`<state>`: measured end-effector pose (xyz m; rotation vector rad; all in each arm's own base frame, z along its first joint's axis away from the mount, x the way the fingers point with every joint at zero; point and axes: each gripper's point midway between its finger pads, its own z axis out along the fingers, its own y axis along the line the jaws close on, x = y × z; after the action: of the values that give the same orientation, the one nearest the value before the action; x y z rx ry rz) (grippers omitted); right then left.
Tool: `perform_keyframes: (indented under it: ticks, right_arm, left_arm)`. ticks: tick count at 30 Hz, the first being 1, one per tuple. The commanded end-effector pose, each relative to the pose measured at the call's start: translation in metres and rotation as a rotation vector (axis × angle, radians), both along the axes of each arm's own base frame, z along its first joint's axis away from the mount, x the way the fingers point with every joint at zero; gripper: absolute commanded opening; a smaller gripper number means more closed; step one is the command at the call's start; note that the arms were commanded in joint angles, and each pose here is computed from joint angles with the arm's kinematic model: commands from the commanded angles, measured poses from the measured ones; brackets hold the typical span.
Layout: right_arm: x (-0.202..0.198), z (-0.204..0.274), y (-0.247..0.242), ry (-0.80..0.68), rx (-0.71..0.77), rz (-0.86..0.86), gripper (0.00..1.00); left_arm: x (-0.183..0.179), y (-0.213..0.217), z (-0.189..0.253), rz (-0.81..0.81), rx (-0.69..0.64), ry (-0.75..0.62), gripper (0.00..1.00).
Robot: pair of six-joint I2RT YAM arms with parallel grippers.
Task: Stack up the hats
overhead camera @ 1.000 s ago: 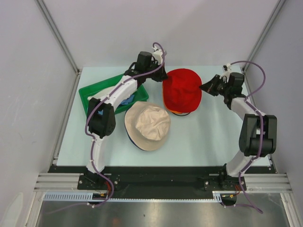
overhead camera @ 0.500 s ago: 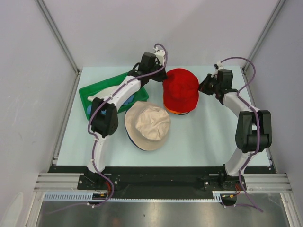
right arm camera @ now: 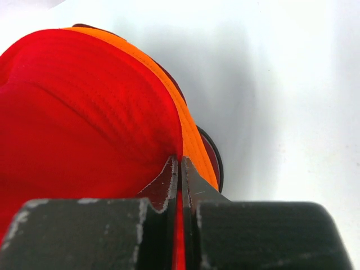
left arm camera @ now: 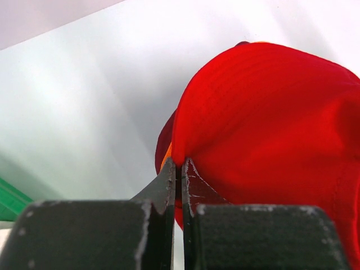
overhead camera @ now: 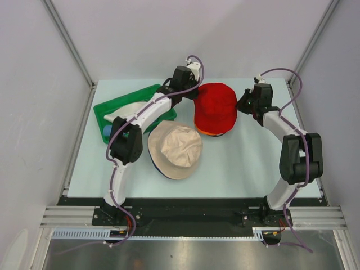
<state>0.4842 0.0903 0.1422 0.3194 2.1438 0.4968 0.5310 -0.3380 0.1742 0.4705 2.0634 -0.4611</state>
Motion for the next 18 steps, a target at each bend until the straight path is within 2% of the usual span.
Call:
perform_keyframes:
  ticks: [1,8,13,14,15,16,17,18]
  right_arm:
    - [-0.054,-0.079,-0.049,0.291,-0.206,-0.146,0.00]
    - [-0.075,-0.089,-0.056,0.318,-0.221,-0.184,0.00]
    - [-0.073,-0.081,-0.048,0.287,-0.194,-0.157,0.00]
    - [-0.071,-0.076,-0.046,0.275,-0.187,-0.147,0.01]
    - [-0.069,-0.071,-0.045,0.263,-0.181,-0.139,0.04]
    - [-0.065,-0.059,-0.042,0.235,-0.166,-0.127,0.09]
    - [-0.063,-0.051,-0.042,0.218,-0.163,-0.122,0.23]
    - [-0.064,-0.046,-0.044,0.214,-0.158,-0.120,0.33]
  left_arm:
    - [-0.002,0.063,-0.072,0.135,0.230,0.133,0.00]
    - [-0.003,0.060,-0.061,0.142,0.189,0.124,0.00]
    - [-0.006,0.049,-0.026,0.114,0.091,0.091,0.00]
    - [-0.006,0.045,-0.015,0.111,0.067,0.075,0.04]
    - [-0.005,0.044,-0.003,0.111,0.050,0.056,0.22]
    - [-0.004,0.044,0.021,0.112,0.024,0.017,0.32]
    - [-0.003,0.044,0.035,0.113,0.010,-0.006,0.42]
    - [-0.003,0.046,0.049,0.119,-0.001,-0.028,0.65]
